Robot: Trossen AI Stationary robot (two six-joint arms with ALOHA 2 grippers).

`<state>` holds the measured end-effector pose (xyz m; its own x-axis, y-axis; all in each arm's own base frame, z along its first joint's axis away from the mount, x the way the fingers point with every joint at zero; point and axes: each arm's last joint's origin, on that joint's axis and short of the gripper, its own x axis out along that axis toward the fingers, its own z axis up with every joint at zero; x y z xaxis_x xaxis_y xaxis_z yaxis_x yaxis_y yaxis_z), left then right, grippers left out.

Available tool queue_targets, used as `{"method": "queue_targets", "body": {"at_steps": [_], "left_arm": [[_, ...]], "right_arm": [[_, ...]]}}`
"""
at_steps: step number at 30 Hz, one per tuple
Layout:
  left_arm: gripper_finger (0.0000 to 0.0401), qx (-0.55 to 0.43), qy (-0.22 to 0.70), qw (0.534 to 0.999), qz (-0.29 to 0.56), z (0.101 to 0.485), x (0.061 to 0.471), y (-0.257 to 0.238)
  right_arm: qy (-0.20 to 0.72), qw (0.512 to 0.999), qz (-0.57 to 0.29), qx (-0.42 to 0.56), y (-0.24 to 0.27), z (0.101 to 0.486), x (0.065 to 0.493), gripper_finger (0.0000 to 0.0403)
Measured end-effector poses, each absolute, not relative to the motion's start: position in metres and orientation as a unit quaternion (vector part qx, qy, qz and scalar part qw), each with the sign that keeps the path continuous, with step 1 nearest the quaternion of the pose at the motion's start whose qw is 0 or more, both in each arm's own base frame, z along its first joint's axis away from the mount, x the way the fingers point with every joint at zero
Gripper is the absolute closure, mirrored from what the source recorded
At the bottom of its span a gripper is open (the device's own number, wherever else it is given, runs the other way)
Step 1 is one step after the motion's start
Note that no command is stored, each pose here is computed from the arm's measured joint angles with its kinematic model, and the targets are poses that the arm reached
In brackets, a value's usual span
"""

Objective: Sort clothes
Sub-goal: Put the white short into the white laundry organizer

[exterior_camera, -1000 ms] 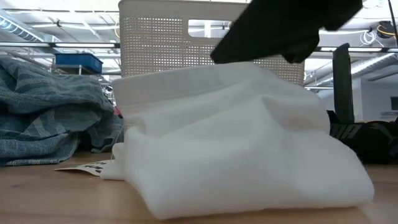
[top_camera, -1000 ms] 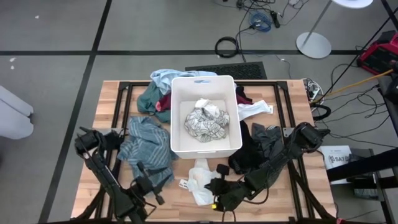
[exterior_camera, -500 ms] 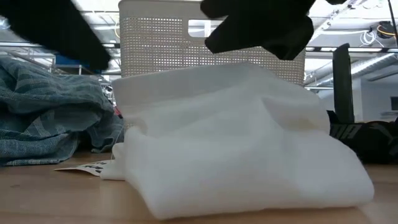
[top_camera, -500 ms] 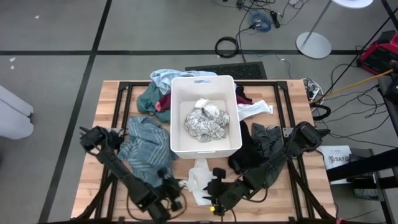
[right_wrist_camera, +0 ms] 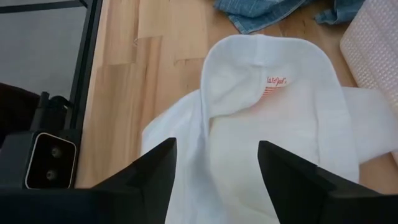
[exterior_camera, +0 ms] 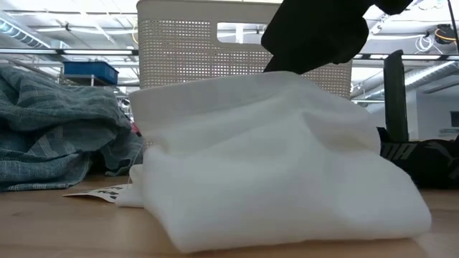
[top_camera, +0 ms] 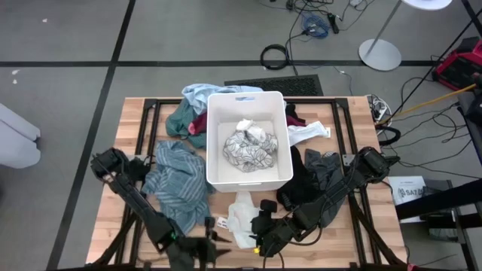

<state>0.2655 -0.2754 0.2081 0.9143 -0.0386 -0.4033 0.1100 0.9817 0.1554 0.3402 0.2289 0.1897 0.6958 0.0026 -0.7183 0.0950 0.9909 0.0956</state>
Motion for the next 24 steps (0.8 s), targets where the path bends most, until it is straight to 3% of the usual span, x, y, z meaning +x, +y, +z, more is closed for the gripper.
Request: {"method": "queue_targets", "body": {"at_steps": [4,12,15,20,24], "left_arm": [[0.0276,0.034,0.165,0.981,-0.1,0.206,0.251,-0.25],[0.0276,-0.044,-0.032,0.963,-0.264,0.204,0.202,-0.197],[0.0276,-0.055,-0.053,0.961,-0.265,0.191,0.188,-0.182],[0.0276,-0.1,-0.013,0.966,-0.238,0.175,0.18,-0.173],[0.0276,-0.109,-0.011,0.969,-0.222,0.175,0.181,-0.172]], "right_arm": [[0.389,0.919,-0.027,0.066,0.229,0.19,0.34,0.0192],[0.387,0.919,-0.027,0.068,0.229,0.19,0.34,0.0192],[0.388,0.919,-0.026,0.068,0.229,0.19,0.34,0.0192],[0.4,0.912,-0.047,0.074,0.223,0.184,0.343,0.0196],[0.392,0.915,-0.041,0.084,0.224,0.18,0.347,0.0225]]}}
